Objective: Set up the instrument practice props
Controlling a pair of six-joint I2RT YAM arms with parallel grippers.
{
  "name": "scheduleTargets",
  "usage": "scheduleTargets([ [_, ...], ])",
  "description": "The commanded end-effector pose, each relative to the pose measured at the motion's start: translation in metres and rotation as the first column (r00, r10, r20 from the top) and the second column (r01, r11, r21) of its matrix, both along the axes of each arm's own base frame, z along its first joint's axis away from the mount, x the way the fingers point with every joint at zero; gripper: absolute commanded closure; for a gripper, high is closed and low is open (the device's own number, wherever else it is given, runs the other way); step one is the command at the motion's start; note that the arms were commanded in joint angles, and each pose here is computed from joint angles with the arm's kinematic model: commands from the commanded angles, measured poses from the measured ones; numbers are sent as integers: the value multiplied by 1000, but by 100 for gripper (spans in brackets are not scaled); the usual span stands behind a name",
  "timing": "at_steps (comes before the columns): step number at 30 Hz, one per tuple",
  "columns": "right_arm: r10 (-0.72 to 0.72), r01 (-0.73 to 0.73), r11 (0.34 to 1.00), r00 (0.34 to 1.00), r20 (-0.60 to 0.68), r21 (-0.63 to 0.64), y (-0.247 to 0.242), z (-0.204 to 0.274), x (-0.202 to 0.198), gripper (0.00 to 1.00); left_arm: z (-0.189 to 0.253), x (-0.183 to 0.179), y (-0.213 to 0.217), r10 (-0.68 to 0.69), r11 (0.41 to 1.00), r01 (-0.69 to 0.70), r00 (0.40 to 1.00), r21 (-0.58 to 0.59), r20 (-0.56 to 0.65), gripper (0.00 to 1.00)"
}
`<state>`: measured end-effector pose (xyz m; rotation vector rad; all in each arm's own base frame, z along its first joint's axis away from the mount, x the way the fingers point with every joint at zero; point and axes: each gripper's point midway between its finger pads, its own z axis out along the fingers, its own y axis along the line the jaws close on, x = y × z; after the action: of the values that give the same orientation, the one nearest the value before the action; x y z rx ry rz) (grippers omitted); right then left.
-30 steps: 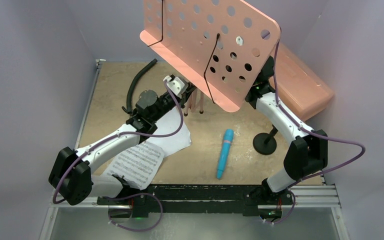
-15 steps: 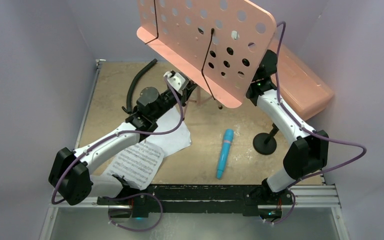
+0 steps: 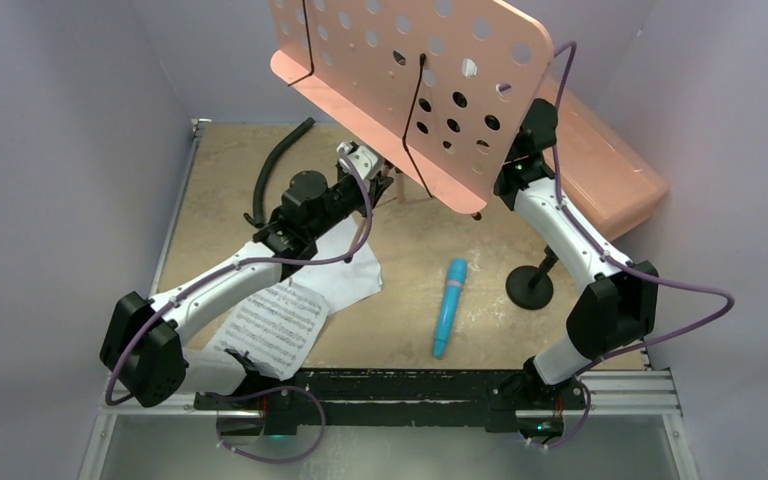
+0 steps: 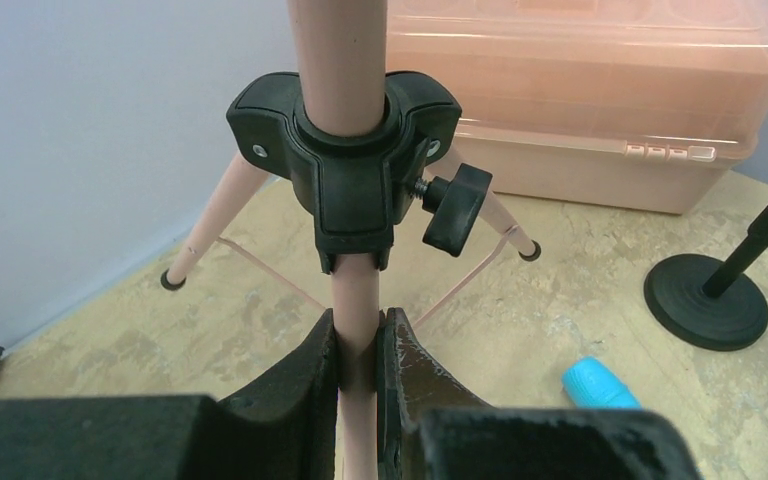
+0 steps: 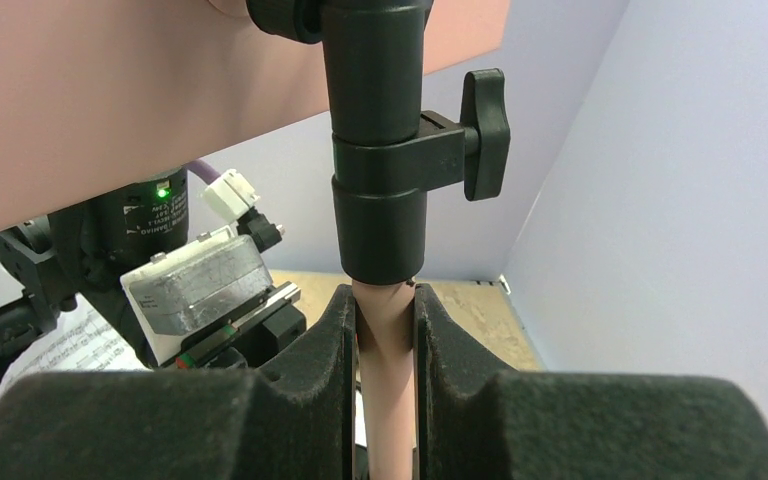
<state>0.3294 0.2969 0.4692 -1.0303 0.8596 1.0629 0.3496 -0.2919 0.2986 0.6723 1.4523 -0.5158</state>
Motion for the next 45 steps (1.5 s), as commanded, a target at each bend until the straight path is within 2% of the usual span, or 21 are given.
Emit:
scheduleTargets([
  [1,-125,40,961,945,302,272,-36,125,-55,100,21,8,2,51,996,-53,998,-76,-29,100],
  [10,-130,43,960,943,305,275,-36,128,-56,100,5,14,2,90,992,-100,989,-80,-121,100],
  [22,-129,72,974,956,263,216,-30,93,-41,100,5,14,-19,212,965,-237,958,-113,-195,100],
  [27,-139,87,974,958,252,207,-30,83,-36,100,-6,14,-26,258,957,-280,940,-75,-222,100],
  [34,-152,101,972,959,238,214,-31,71,-32,100,-19,15,-15,378,922,-387,898,5,-226,100],
  [45,-141,88,971,961,236,223,-33,69,-31,100,-7,0,-25,404,911,-413,884,12,-236,100],
])
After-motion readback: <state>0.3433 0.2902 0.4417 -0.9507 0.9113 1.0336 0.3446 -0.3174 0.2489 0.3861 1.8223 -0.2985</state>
